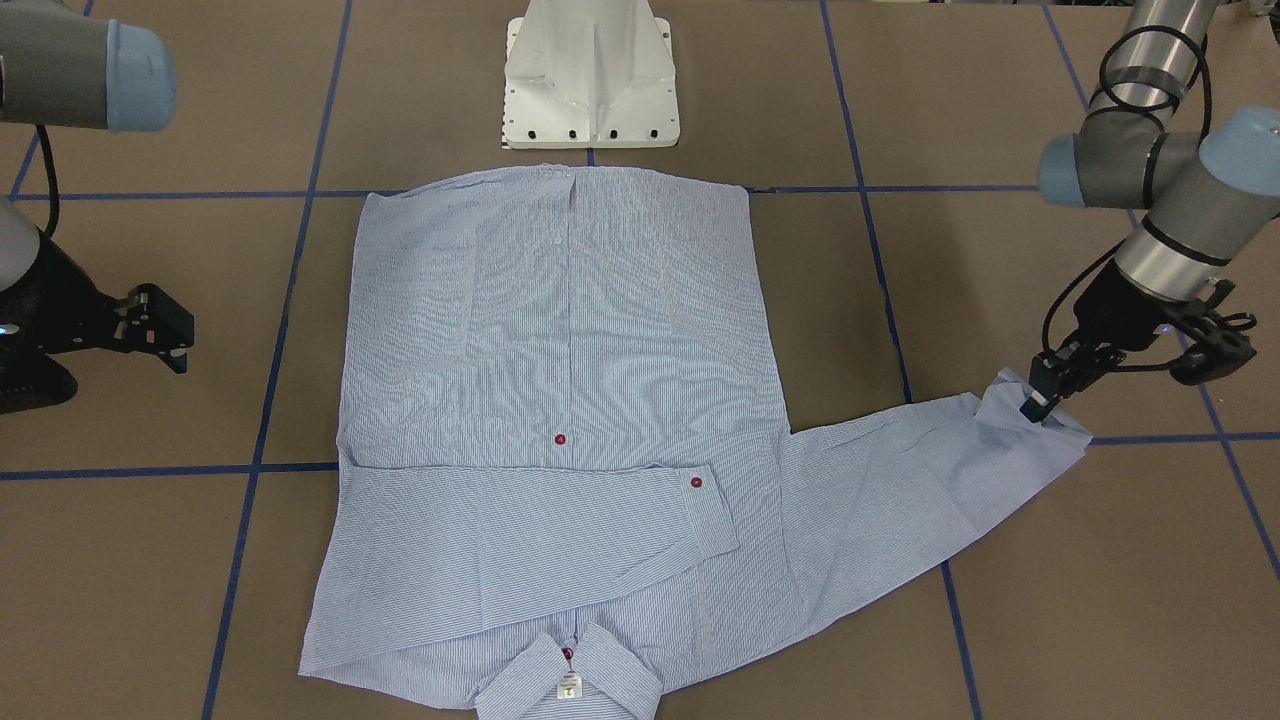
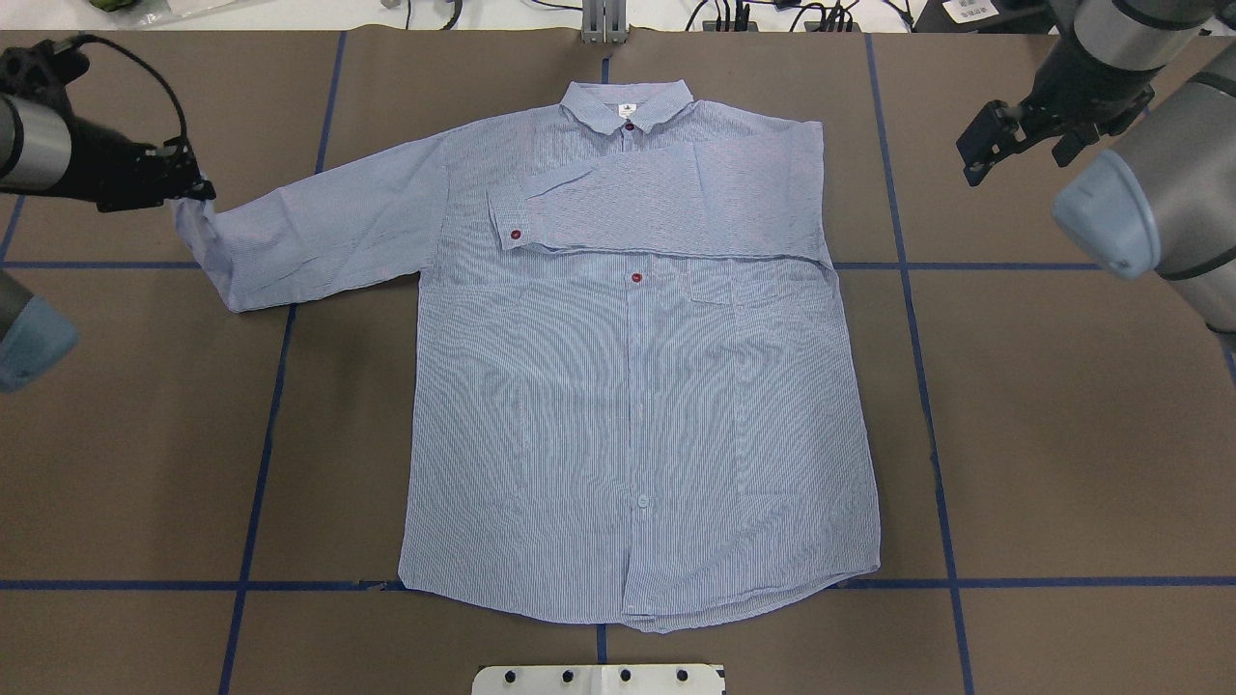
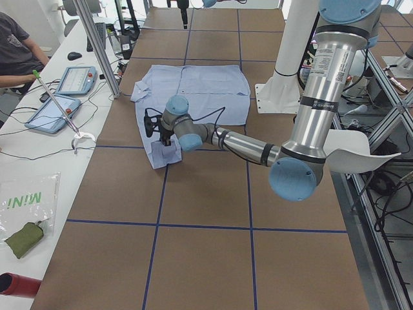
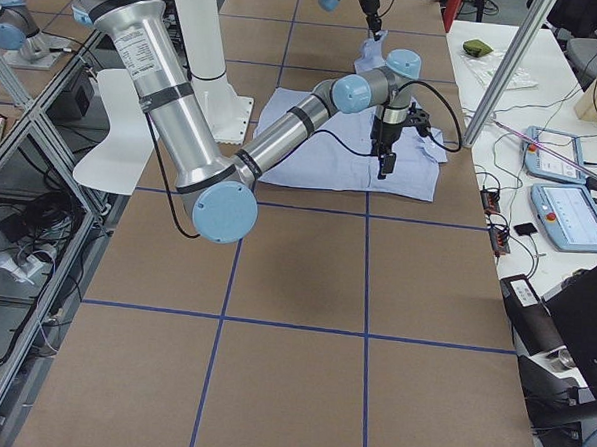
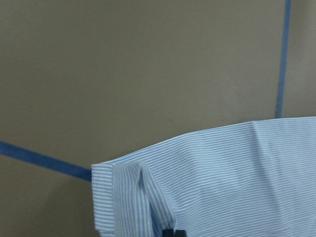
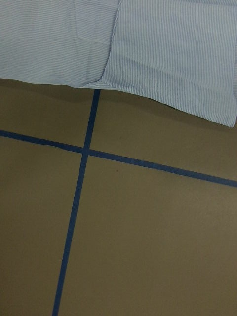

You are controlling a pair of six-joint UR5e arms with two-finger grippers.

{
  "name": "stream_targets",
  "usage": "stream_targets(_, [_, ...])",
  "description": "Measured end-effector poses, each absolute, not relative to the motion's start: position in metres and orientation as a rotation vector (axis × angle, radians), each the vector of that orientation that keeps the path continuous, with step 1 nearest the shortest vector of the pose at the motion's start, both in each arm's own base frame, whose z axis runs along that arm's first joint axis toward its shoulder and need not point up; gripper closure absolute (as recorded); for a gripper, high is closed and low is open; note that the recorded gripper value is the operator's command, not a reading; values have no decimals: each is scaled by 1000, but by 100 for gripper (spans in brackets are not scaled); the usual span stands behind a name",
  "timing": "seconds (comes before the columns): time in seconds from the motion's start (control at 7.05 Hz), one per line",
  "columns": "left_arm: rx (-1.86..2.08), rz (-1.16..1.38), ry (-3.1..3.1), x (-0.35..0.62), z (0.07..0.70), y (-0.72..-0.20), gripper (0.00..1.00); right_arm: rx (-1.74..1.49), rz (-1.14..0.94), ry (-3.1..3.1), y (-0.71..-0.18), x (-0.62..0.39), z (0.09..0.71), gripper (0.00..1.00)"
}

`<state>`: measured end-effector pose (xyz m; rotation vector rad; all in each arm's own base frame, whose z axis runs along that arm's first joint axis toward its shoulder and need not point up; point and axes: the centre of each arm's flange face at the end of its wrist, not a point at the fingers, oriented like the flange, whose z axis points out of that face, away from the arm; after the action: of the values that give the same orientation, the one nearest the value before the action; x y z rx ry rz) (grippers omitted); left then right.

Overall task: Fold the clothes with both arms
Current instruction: 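Grasp the other sleeve cuff with the left gripper and lift it, then carry the sleeve across the chest toward the collar with the left gripper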

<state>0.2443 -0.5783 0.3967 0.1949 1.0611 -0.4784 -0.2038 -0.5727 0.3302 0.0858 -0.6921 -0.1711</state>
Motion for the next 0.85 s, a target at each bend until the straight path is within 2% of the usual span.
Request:
stream_targets(0.28, [172, -489, 1065, 272, 293, -606, 100, 72, -165, -686, -558, -196, 347, 0])
stream_targets(0.85, [48, -626, 1175, 397, 139, -651, 100, 68, -168, -690, -535, -185, 358, 0])
